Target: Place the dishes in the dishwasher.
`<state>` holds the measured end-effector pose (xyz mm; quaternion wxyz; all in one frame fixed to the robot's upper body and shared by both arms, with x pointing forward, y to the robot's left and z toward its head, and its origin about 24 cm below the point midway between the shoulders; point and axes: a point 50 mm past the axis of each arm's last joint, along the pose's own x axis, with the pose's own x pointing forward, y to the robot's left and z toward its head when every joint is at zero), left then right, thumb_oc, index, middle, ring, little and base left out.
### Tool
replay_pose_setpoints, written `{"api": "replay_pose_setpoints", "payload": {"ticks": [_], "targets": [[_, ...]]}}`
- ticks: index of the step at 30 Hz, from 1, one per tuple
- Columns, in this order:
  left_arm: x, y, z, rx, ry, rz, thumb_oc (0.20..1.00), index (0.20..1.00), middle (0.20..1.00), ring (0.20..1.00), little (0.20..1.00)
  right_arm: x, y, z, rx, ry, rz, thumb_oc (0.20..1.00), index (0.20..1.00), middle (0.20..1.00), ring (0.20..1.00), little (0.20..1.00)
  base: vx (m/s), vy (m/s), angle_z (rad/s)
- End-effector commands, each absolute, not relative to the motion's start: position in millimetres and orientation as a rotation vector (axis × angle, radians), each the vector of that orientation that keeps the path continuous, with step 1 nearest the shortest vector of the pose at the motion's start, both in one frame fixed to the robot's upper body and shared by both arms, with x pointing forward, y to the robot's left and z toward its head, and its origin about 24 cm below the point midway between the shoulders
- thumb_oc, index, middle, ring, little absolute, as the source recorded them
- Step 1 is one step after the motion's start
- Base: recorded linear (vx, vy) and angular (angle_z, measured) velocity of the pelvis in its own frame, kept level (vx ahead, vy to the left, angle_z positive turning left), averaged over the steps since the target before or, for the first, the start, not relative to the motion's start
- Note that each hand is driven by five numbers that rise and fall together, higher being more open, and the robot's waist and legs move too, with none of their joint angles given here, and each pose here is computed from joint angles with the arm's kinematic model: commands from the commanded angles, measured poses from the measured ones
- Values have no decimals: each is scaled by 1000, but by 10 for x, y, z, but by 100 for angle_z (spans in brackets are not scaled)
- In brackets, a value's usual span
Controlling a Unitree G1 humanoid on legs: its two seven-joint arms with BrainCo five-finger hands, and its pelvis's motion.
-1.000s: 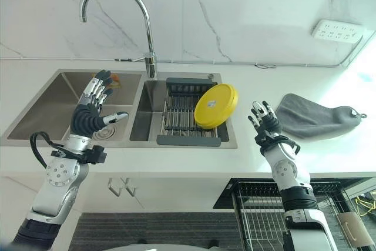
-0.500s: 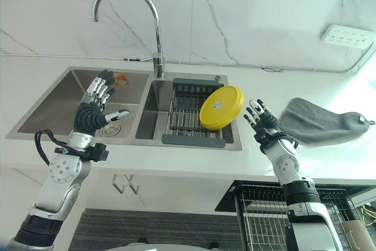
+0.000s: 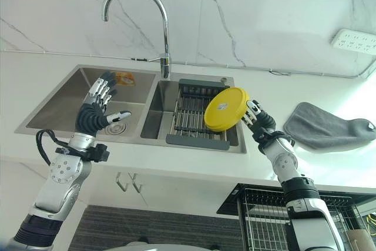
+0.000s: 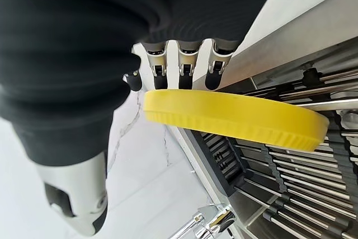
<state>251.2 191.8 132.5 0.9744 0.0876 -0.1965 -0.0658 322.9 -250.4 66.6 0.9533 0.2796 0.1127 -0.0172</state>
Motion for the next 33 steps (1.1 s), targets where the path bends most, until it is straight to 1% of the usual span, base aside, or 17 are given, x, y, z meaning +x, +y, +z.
{"api": "replay_pose_setpoints", "payload": {"ticks": [1,33], "targets": [[2595,1874,1548,196,-493,-172,1000,1000,1000,1000,1000,3438,-2554,1095,576,98,19,1000,1000,1000,1000,1000,51,10,1],[2595,1942,1508,222,-445,-155,1000,1000,1000,1000,1000,3453,-2603,859,563,205,-10,1000,1000,1000,1000,1000,10,-3,0]]}}
